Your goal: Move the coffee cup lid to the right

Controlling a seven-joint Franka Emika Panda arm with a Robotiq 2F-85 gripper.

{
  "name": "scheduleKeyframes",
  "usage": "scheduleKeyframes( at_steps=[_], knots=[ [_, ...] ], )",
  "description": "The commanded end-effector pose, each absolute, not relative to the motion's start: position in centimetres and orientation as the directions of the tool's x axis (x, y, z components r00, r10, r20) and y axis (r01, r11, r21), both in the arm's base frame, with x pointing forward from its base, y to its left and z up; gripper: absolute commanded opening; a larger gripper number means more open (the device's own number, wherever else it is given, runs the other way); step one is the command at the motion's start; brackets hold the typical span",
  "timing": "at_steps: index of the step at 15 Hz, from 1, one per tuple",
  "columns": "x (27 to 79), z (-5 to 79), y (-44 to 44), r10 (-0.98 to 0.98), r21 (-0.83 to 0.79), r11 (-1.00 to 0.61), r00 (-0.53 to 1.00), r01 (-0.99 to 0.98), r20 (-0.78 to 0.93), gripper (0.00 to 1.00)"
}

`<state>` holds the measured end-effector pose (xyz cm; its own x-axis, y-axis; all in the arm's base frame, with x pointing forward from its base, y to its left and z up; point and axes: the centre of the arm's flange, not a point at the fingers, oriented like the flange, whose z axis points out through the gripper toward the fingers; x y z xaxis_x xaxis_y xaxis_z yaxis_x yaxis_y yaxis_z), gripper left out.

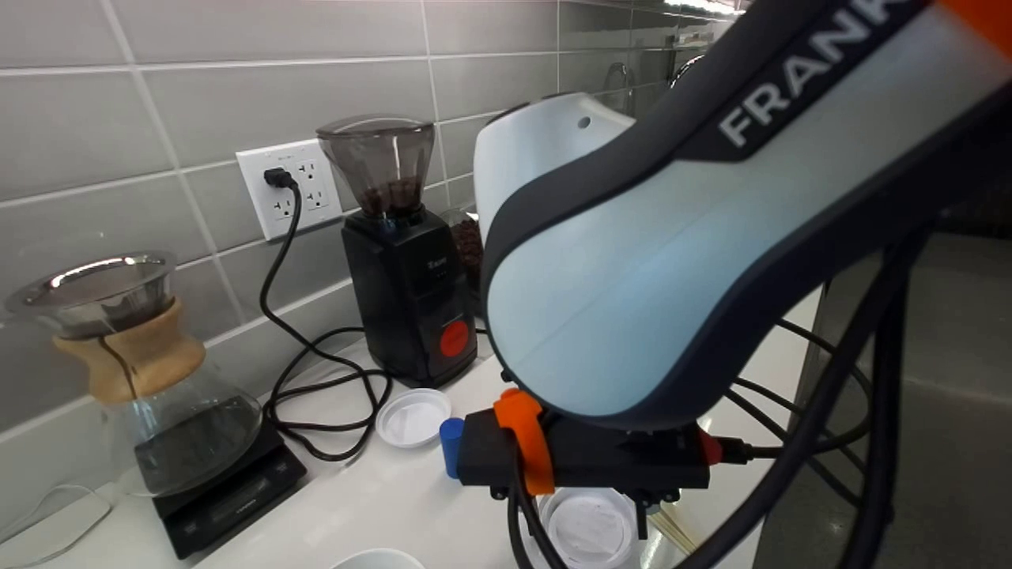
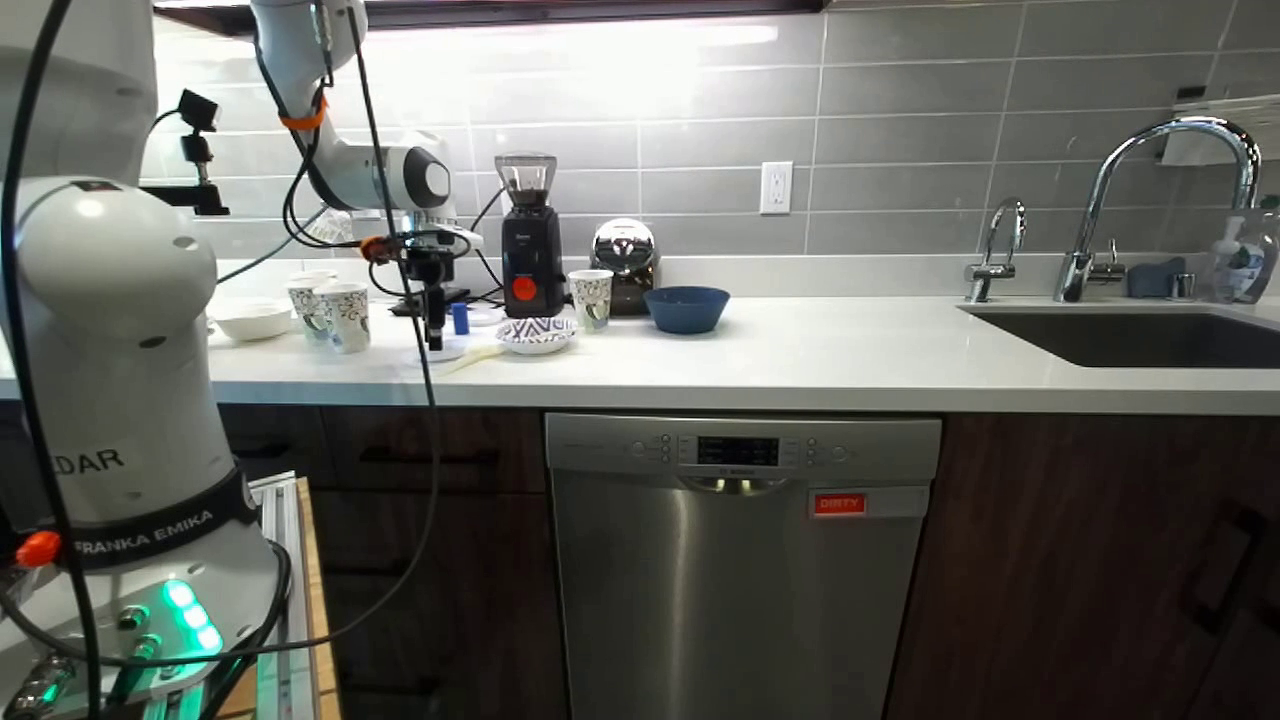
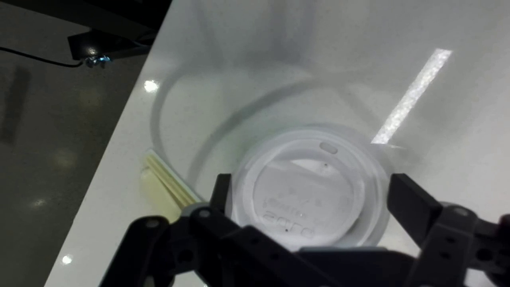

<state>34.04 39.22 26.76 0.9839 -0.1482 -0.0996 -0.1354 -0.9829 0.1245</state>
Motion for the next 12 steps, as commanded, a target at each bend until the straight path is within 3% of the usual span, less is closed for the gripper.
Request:
scheduleKeyframes(
  at_steps=[1,12],
  knots=[
    [34.3,26.3,39.8,-0.167,0.132,-0.98,0.979,-0.152,-0.114,1.0],
    [33.8,28.1,41.4,-0.141,0.206,-0.972,0.981,-0.111,-0.133,1.0]
  ],
)
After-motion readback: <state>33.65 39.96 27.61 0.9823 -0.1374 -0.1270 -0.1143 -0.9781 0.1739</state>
